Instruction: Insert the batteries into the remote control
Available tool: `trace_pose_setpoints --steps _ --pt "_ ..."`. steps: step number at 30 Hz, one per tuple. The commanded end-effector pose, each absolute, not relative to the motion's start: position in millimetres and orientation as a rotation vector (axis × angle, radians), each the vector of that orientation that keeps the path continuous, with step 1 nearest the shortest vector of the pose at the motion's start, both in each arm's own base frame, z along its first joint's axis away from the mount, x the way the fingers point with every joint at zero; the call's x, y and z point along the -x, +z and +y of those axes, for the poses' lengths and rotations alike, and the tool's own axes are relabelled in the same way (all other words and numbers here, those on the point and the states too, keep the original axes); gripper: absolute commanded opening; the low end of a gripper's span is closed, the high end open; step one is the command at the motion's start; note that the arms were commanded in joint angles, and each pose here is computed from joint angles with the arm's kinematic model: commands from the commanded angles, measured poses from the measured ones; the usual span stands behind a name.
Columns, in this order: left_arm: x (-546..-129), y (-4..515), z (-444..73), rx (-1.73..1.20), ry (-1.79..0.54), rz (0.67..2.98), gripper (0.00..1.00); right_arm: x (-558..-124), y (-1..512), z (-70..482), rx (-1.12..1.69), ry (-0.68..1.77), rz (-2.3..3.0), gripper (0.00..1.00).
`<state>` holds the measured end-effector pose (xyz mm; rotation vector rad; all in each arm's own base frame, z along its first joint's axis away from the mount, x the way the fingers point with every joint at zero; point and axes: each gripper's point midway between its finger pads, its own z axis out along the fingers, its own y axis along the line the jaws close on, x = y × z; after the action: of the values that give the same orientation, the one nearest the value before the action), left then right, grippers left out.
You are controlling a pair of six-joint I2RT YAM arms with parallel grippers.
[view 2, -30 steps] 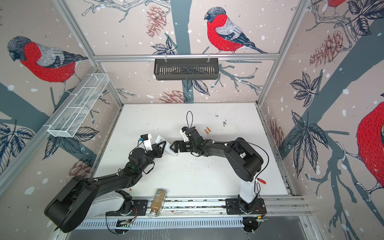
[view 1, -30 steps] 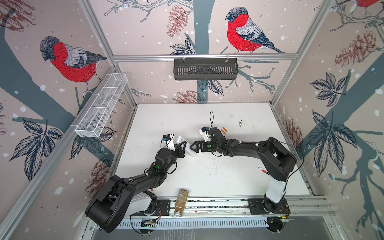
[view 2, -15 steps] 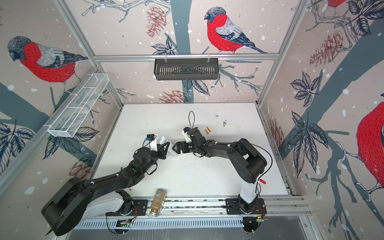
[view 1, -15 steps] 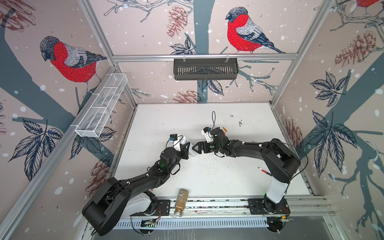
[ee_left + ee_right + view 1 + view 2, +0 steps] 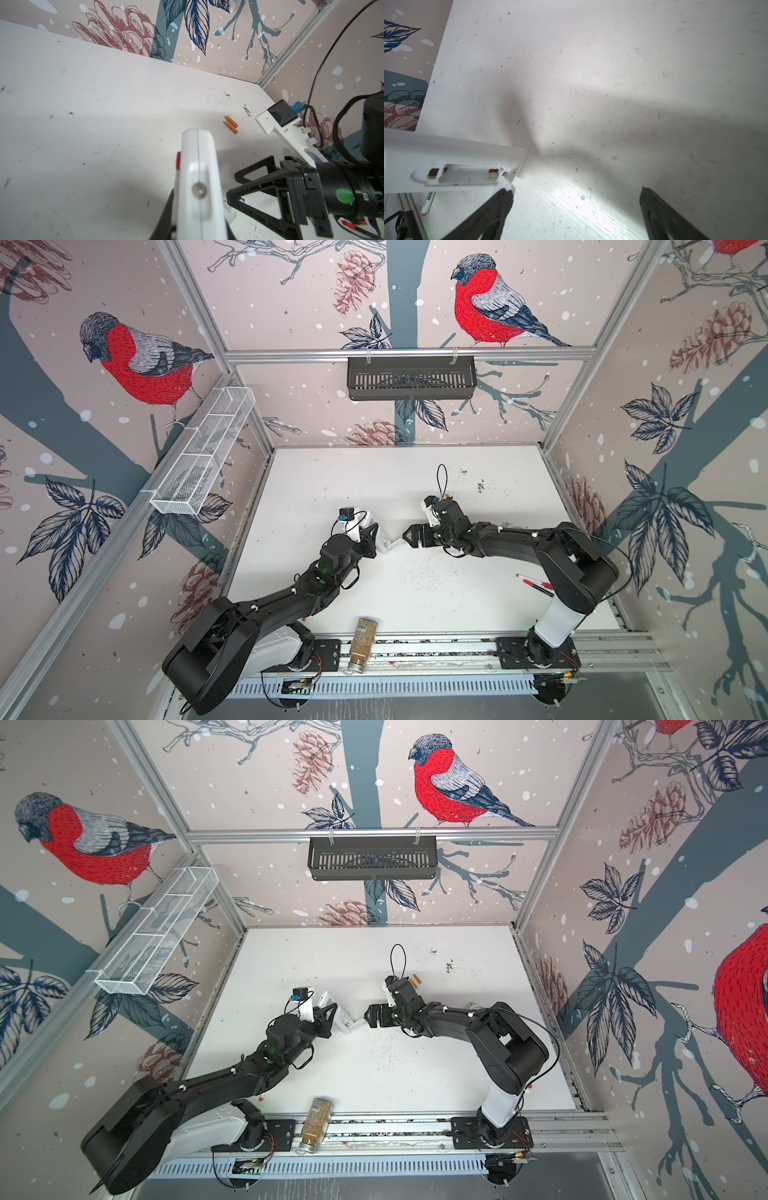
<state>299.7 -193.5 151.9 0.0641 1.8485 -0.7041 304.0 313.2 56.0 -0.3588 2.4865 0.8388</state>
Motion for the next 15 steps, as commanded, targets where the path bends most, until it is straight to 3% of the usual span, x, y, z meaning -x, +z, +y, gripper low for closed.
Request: trace_pose_setpoints --steps 1,9,15 --pt "-304.6 196.8 -201.6 -0.059 -0.792 1.684 0.0 -297.5 51.4 312.7 0.407 0.823 2.509 0.99" --pt "-303.9 202.1 -196.4 -0.062 -0.753 1.681 0.0 -305.0 57.5 305.6 0.403 0.806 2.492 0.99" --pt "-298.6 220.4 -190.7 -0.096 -0.719 1.659 0.0 -330.9 66.1 268.0 0.349 0.685 2.48 1.0"
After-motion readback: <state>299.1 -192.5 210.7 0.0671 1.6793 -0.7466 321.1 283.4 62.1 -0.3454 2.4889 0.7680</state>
